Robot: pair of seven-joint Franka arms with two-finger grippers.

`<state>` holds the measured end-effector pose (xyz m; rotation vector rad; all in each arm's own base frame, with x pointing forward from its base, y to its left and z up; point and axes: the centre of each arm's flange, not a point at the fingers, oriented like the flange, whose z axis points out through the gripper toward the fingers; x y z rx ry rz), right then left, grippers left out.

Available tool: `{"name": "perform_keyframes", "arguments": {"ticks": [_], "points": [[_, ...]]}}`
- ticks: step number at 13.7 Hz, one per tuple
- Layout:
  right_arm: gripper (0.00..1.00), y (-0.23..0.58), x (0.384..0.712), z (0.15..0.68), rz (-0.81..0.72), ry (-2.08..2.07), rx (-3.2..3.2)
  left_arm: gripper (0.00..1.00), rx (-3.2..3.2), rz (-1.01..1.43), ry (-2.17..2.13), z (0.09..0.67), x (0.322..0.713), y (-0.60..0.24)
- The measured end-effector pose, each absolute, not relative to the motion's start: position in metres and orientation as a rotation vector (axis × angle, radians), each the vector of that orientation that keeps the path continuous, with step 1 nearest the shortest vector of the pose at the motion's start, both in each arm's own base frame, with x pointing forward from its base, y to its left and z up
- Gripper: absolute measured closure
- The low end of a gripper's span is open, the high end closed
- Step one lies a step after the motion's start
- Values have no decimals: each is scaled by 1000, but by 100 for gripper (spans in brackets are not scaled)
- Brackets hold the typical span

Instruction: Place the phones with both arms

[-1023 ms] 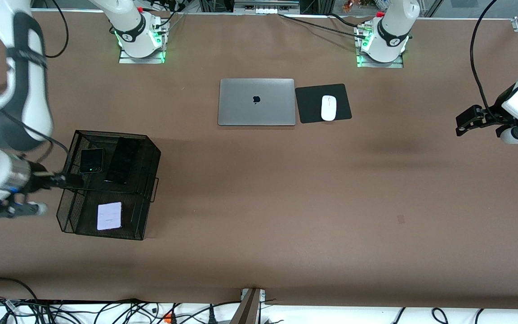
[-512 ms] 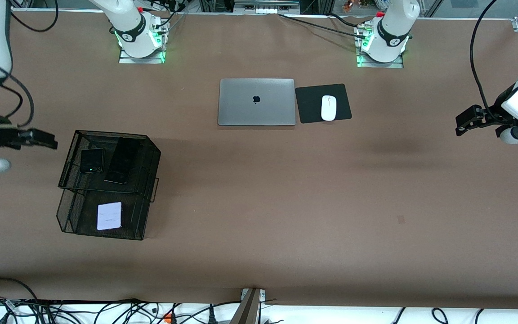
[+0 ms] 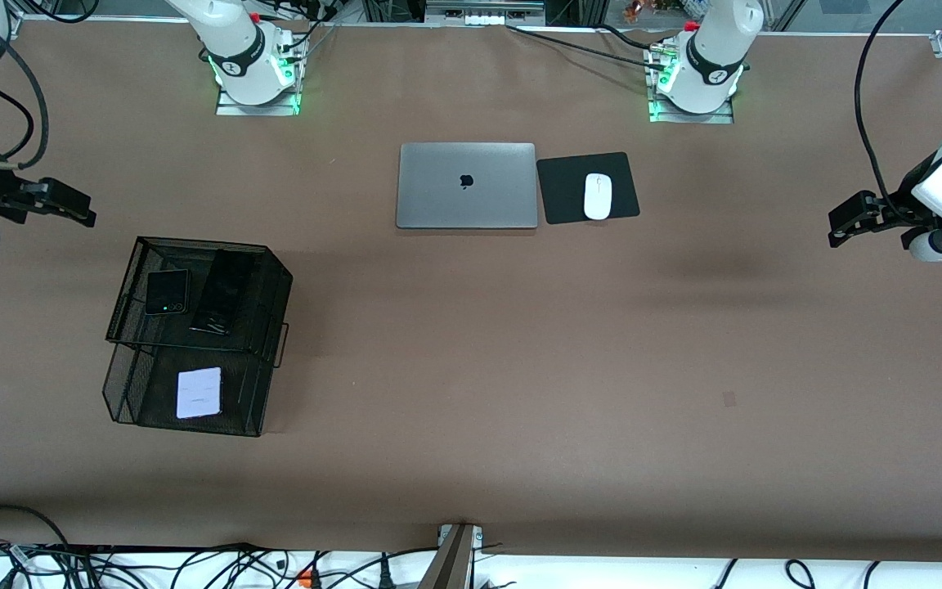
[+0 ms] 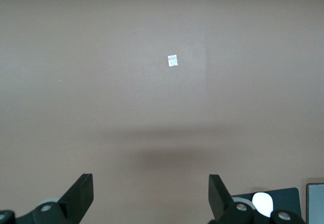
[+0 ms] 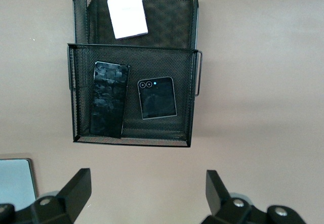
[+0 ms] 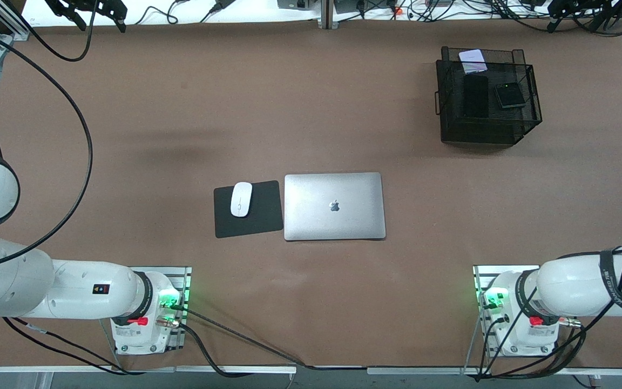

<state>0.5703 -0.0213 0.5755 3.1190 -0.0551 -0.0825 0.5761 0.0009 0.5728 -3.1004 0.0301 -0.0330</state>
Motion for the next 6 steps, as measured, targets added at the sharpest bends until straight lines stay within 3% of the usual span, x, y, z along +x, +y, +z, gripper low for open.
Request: {"name": "perform_keyframes", "arguments": {"ticks": [6], "points": [[0, -25, 566, 576, -117, -67, 3118, 0, -3100, -32, 30, 573, 576, 1]]}}
